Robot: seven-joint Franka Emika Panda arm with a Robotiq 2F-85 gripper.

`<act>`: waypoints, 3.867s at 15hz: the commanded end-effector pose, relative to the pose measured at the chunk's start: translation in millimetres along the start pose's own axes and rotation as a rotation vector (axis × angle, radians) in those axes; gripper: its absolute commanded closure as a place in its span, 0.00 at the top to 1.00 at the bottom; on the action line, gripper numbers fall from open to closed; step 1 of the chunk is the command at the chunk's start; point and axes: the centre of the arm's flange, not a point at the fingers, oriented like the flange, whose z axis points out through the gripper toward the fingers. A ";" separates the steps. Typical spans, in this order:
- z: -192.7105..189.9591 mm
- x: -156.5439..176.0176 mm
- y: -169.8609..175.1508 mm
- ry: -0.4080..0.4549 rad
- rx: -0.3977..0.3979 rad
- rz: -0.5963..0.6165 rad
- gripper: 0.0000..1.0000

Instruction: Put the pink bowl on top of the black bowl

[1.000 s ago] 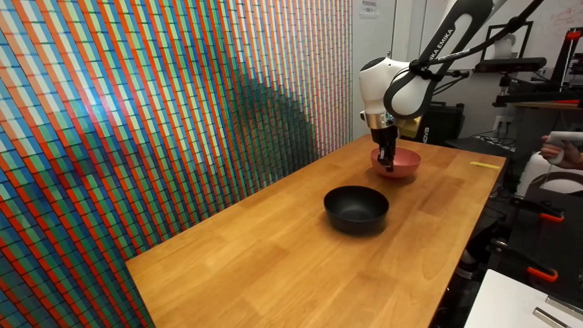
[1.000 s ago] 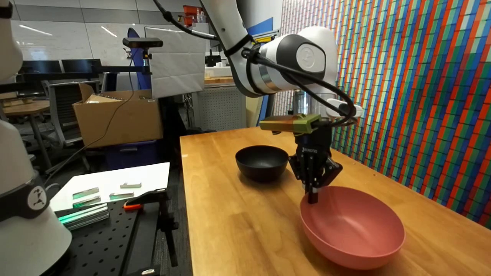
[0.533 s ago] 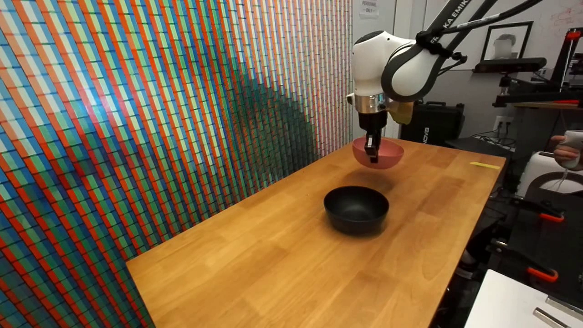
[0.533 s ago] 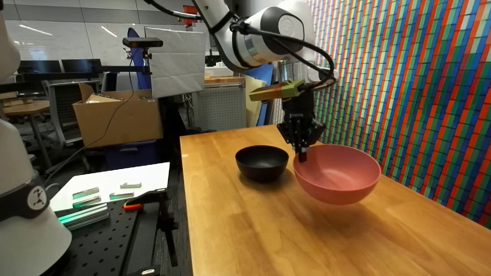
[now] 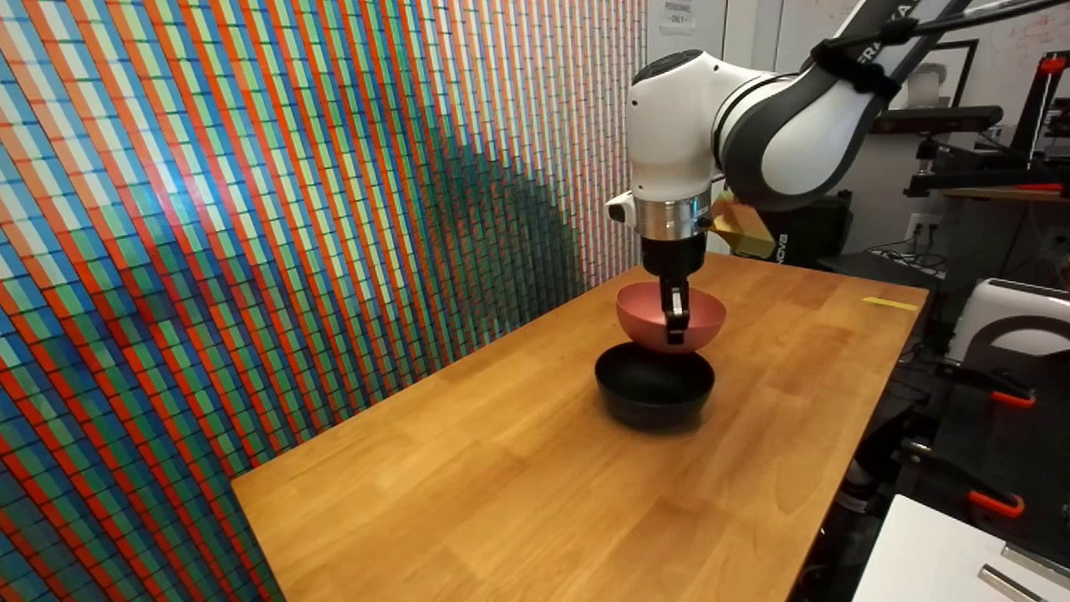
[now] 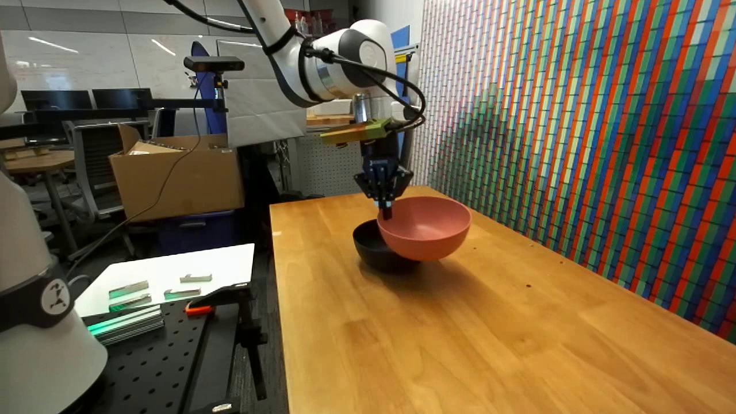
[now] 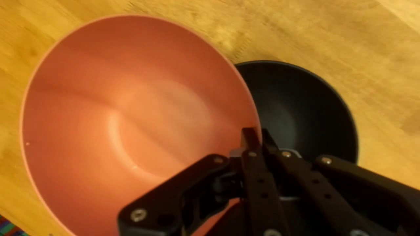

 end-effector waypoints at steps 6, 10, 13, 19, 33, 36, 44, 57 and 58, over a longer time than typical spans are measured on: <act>-30.2 -5.4 -73.4 0.044 -0.038 -0.204 0.05; -21.7 -4.8 -71.3 0.028 -0.054 -0.216 0.05; -17.2 -4.8 -68.8 0.020 -0.060 -0.222 0.32; -16.0 -4.8 -64.0 0.014 -0.061 -0.214 0.71; -11.7 -8.7 -14.2 -0.099 0.154 -0.026 1.00; -22.4 -3.1 13.9 -0.079 0.197 0.060 1.00; -72.9 -11.1 152.4 0.037 0.179 0.343 1.00; -165.3 -63.4 255.5 0.019 0.151 0.485 1.00; -149.5 -58.6 245.5 0.037 0.143 0.496 1.00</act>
